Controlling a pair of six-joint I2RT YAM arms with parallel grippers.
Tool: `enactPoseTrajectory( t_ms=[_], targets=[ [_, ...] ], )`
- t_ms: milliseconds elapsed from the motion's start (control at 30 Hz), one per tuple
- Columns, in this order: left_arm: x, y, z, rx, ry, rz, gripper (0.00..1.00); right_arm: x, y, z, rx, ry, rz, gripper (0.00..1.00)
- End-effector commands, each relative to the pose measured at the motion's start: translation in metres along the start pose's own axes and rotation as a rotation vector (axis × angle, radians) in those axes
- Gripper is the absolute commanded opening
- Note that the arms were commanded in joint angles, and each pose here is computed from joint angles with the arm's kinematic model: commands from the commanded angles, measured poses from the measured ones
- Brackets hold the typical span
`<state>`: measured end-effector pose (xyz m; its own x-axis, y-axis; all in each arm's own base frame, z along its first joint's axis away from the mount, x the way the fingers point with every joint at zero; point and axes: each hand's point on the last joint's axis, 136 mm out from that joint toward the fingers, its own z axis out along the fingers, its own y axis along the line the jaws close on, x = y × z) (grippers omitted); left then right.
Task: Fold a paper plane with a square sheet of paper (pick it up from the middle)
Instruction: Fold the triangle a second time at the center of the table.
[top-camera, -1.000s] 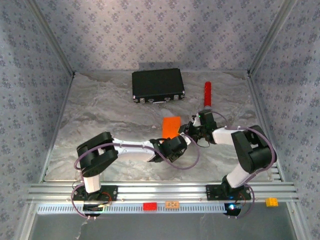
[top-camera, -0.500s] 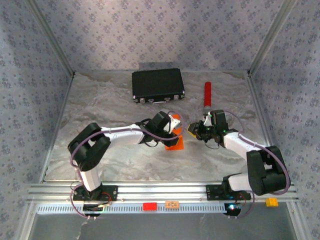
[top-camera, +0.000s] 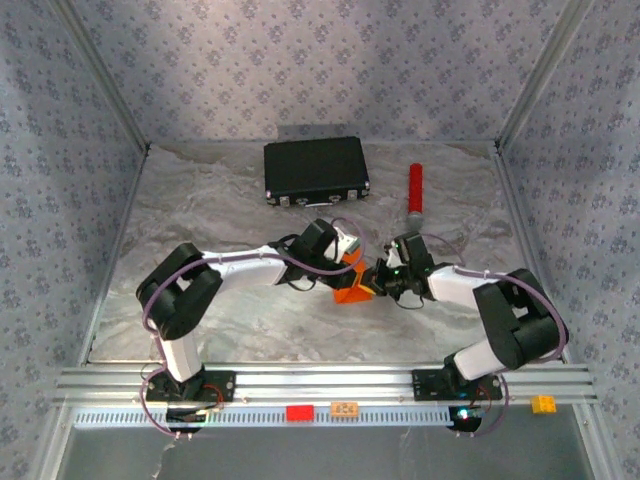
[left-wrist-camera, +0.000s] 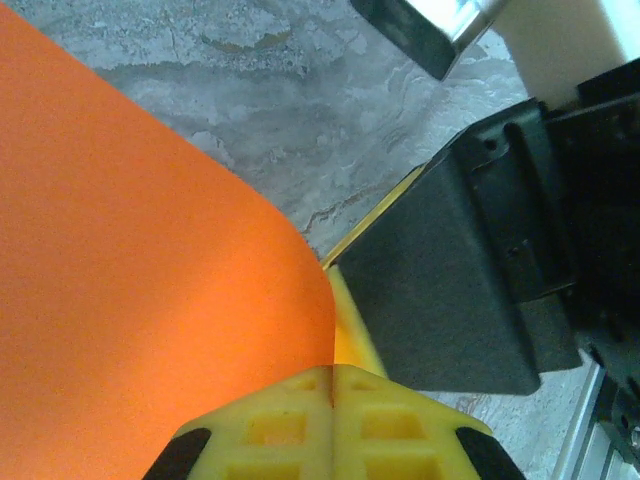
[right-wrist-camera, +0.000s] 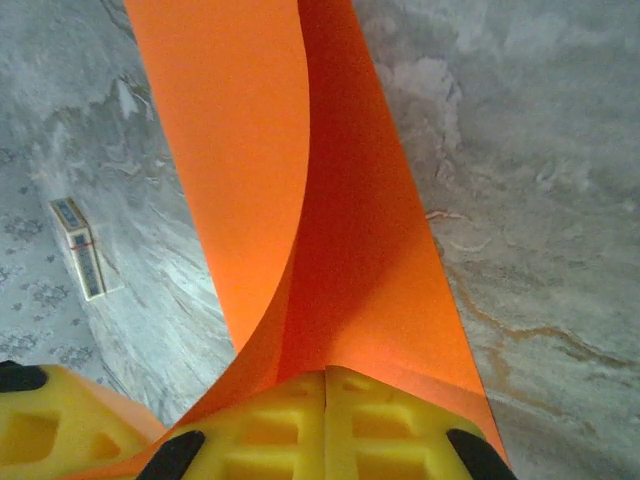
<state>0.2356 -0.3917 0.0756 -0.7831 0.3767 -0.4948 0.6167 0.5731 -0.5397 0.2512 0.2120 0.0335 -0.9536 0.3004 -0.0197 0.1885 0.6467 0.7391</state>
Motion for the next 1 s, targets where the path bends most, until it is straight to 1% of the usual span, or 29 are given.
enactPoseTrajectory(
  t_ms=[0,133,233,567,967],
  targets=[
    [0.007,0.005,0.003,-0.009,0.027,-0.015,0.00,-0.003,-0.008,0.006,0.052,-0.008,0.008,0.07],
    [0.008,0.010,0.004,-0.029,0.031,-0.018,0.01,0.006,-0.040,0.008,0.188,0.017,0.026,0.05],
    [0.010,0.017,0.006,-0.048,0.043,-0.026,0.01,0.010,-0.053,0.006,0.245,0.026,0.028,0.05],
    [0.010,0.041,0.010,-0.119,0.064,-0.043,0.02,0.010,-0.051,0.000,0.255,0.017,0.013,0.05],
    [0.009,0.061,0.008,-0.218,0.059,-0.044,0.03,0.011,-0.048,0.000,0.245,0.025,0.009,0.05]
  ],
)
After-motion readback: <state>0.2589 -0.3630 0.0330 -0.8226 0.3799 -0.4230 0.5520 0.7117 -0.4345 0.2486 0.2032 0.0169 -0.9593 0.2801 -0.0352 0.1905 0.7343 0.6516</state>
